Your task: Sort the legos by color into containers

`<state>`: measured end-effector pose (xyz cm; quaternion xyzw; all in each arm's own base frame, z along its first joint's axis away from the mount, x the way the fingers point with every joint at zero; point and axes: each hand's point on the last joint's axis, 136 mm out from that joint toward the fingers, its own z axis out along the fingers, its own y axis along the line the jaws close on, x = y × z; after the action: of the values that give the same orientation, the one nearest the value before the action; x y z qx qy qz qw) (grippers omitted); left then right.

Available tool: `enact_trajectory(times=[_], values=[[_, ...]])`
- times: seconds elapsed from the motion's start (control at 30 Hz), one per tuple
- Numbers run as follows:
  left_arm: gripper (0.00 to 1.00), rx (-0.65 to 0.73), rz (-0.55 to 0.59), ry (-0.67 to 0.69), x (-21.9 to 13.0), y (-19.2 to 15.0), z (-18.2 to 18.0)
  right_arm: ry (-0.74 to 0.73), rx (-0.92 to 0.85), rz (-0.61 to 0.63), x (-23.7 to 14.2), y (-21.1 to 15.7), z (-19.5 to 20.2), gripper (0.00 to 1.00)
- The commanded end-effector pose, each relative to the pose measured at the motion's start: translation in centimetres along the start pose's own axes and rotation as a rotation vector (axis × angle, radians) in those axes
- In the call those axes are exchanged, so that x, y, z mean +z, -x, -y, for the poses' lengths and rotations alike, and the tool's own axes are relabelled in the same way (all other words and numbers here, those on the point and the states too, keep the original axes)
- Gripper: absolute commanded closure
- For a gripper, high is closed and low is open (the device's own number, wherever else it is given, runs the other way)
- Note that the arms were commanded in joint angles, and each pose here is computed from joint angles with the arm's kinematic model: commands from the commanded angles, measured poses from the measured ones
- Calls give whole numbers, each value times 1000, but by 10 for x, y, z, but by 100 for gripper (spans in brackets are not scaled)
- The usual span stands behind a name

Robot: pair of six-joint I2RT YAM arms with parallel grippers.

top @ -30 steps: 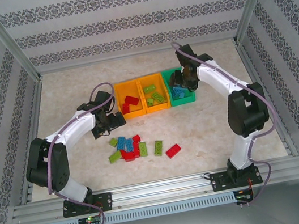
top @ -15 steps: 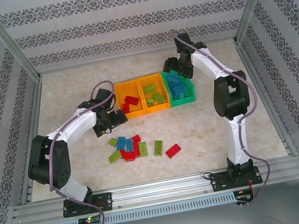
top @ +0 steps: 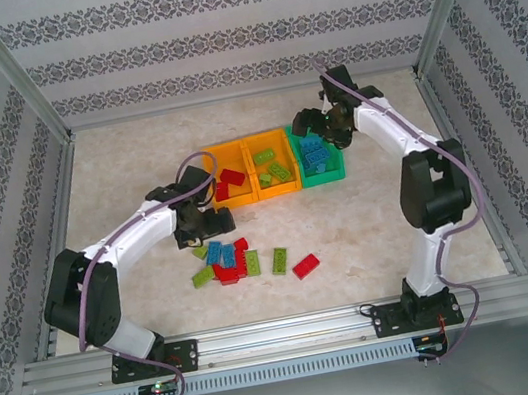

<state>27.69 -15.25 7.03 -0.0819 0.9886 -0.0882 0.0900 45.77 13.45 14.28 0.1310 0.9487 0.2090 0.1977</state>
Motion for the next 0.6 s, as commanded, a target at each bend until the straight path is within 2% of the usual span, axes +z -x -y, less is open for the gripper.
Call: enact_trajectory(times=[0.0,0.13,0.3,0.43,0.57], values=[[8,64,-28,10,-6,-20,-1,42,-60,-21,-5,-22,-8,11],[8,84,3,-3,-10,-18,7,4,-136,-70,-9,-62,-12,11],[8,78,23,-11,-12,-18,6,-70,-142,-164,-10,-135,-16,13],[7,69,59,14,-15,-18,-3,-75,-92,-219,-9,-186,-23,16],[6,68,91,42,-14,-20,-14,-68,-119,-282,-7,-223,-40,19]])
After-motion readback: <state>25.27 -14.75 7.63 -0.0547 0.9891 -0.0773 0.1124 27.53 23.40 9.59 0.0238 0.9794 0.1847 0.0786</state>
